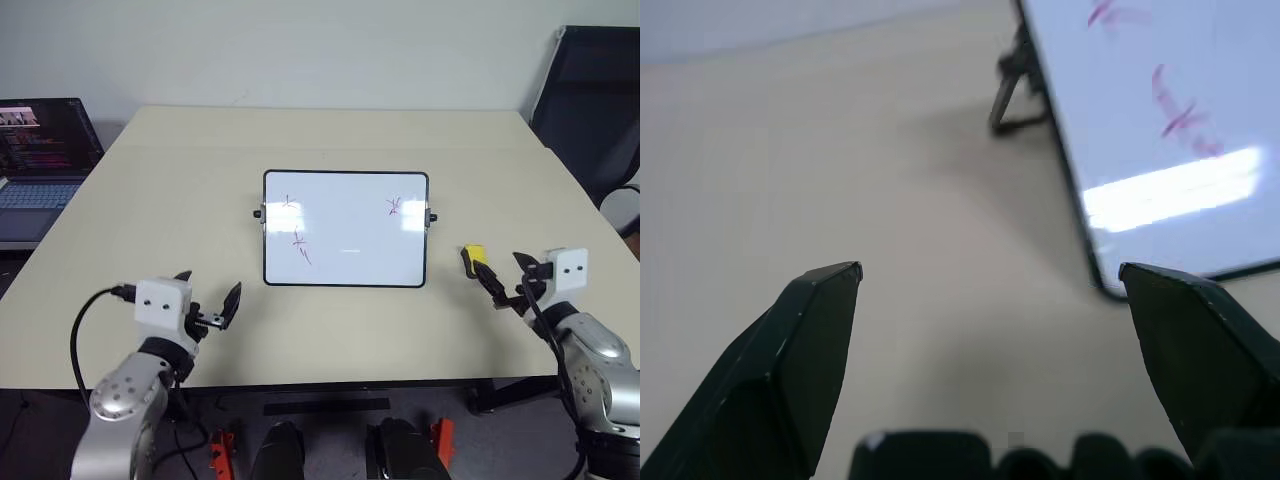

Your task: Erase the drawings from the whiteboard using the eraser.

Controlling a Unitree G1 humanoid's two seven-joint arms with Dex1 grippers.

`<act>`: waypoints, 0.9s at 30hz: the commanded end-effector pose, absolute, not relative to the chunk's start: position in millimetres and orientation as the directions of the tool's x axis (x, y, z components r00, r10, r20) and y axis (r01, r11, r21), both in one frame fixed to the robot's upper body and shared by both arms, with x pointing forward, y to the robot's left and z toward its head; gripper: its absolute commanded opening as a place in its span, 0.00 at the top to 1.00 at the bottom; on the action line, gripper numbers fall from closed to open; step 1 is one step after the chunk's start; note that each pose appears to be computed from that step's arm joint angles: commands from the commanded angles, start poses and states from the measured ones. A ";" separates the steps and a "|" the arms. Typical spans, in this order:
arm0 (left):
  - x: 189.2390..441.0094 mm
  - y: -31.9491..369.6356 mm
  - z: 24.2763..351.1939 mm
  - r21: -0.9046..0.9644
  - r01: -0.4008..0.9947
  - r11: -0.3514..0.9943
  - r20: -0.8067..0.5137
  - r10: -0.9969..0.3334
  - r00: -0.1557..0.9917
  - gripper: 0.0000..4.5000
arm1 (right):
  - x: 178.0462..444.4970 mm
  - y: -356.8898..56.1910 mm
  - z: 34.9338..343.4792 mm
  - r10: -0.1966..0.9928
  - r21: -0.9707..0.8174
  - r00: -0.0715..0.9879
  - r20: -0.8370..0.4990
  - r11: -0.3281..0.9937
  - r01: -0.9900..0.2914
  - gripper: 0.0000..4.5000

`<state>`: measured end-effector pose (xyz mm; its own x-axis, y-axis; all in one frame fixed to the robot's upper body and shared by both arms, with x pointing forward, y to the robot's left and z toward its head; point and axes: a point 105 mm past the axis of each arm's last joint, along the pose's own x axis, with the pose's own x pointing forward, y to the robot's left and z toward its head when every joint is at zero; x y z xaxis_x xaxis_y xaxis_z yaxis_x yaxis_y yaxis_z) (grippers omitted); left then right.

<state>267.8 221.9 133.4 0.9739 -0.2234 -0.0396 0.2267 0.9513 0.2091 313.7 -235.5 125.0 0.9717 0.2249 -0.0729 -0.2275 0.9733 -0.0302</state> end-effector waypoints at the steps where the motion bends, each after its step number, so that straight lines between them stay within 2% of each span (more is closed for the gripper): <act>1: 269.9 208.3 166.0 0.260 0.382 0.887 0.006 -0.397 0.918 0.00 | 317.5 -222.6 142.3 0.223 -0.045 0.972 -0.067 0.973 -0.227 0.01; 5: 272.9 184.5 186.4 0.300 0.593 0.747 -0.056 -0.607 0.793 0.00 | 324.2 -204.9 151.0 0.253 -0.046 0.959 -0.124 0.965 -0.260 0.01; 8: 271.6 171.5 196.8 0.302 0.710 0.636 -0.117 -0.714 0.690 0.00 | 330.1 -197.9 157.2 0.245 0.002 0.957 -0.155 0.969 -0.248 0.01; 12: 262.4 149.5 200.5 0.275 0.869 0.411 -0.244 -0.845 0.476 0.00 | 342.2 -194.6 162.8 0.237 0.020 0.949 -0.205 0.971 -0.238 0.01; 14: 261.8 144.4 201.6 0.273 0.906 0.323 -0.287 -0.871 0.398 0.00 | 347.9 -194.9 161.8 0.221 0.023 0.949 -0.223 0.975 -0.222 0.01; 19: 271.6 131.9 212.5 0.295 0.935 0.195 -0.314 -0.905 0.288 0.00 | 360.2 -207.2 150.7 0.138 -0.016 0.953 -0.269 0.989 -0.148 0.01; 27: 275.7 126.7 217.4 0.308 0.941 0.139 -0.326 -0.914 0.242 0.00 | 377.4 -228.8 137.0 0.018 -0.041 0.960 -0.281 0.999 -0.031 0.01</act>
